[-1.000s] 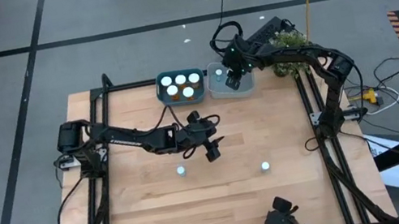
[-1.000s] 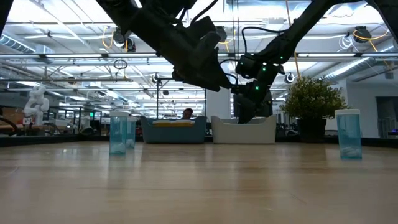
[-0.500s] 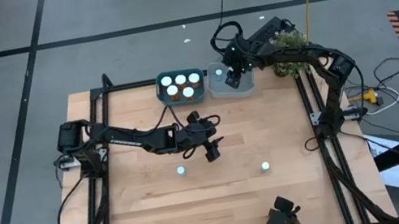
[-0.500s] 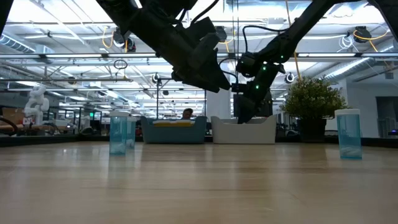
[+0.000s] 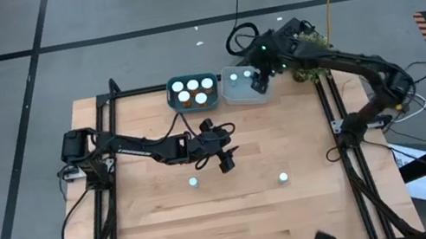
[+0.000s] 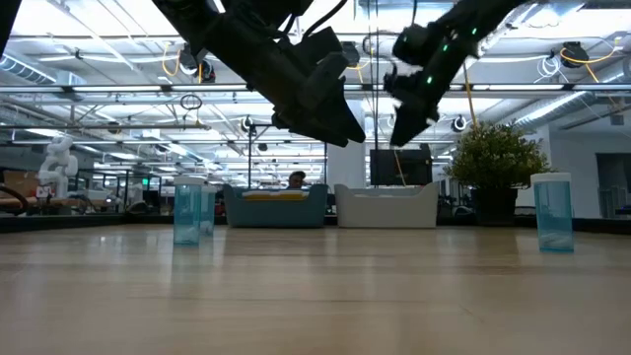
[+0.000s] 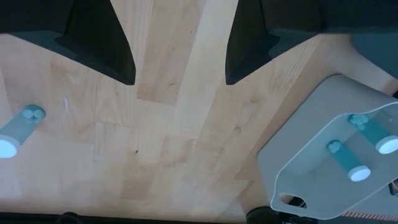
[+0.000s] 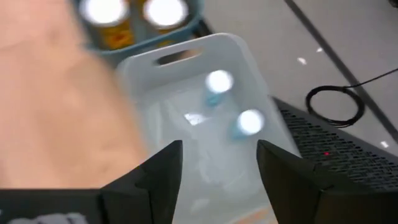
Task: Pick and place medicine bottles into bin by pill shape (circle, oval)
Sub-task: Put the blue pill bottle into the gray bin
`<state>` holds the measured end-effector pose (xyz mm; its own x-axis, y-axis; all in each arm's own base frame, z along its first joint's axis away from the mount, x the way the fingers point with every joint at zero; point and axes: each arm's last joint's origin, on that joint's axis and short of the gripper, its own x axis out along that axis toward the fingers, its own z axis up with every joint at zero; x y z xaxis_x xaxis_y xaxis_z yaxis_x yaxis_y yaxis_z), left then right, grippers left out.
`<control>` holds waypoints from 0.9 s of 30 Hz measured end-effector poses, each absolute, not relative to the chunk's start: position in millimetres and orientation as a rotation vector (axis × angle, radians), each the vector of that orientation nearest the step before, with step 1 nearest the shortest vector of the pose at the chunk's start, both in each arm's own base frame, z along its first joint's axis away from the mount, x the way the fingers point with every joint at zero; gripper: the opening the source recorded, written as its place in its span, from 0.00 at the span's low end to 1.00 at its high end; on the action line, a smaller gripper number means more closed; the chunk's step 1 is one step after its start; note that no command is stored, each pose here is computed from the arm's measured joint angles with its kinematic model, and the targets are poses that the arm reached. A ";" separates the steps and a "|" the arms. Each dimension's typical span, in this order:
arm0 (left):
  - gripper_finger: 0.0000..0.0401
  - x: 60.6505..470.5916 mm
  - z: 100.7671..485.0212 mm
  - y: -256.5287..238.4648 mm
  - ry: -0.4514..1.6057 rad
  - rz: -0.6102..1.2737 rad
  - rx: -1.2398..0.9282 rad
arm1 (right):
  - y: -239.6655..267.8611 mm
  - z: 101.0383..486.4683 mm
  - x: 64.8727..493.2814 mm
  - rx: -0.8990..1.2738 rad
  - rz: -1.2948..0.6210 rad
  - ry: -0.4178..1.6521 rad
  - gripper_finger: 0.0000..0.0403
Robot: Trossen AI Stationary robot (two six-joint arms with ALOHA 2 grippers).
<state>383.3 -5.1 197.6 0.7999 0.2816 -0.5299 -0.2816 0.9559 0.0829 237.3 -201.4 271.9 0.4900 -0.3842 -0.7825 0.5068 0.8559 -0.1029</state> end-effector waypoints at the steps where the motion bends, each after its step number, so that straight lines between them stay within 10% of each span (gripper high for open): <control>1: 0.62 383.2 197.4 -6.1 0.571 0.300 0.000 | -192.7 277.0 235.7 0.155 -0.530 0.914 0.50; 16: 0.62 381.9 197.4 -32.5 0.568 0.235 0.013 | -32.0 328.6 225.5 0.103 -0.394 0.877 0.50; 27: 0.62 377.4 197.4 -66.7 0.559 0.172 -0.039 | 52.6 288.6 219.7 0.185 -0.187 0.837 0.50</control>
<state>377.4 -66.7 197.4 0.8336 0.1513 -0.5312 -0.1727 0.9849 0.0095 219.7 52.6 288.6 0.6554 -0.0913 -0.7498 0.2365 0.9675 0.0890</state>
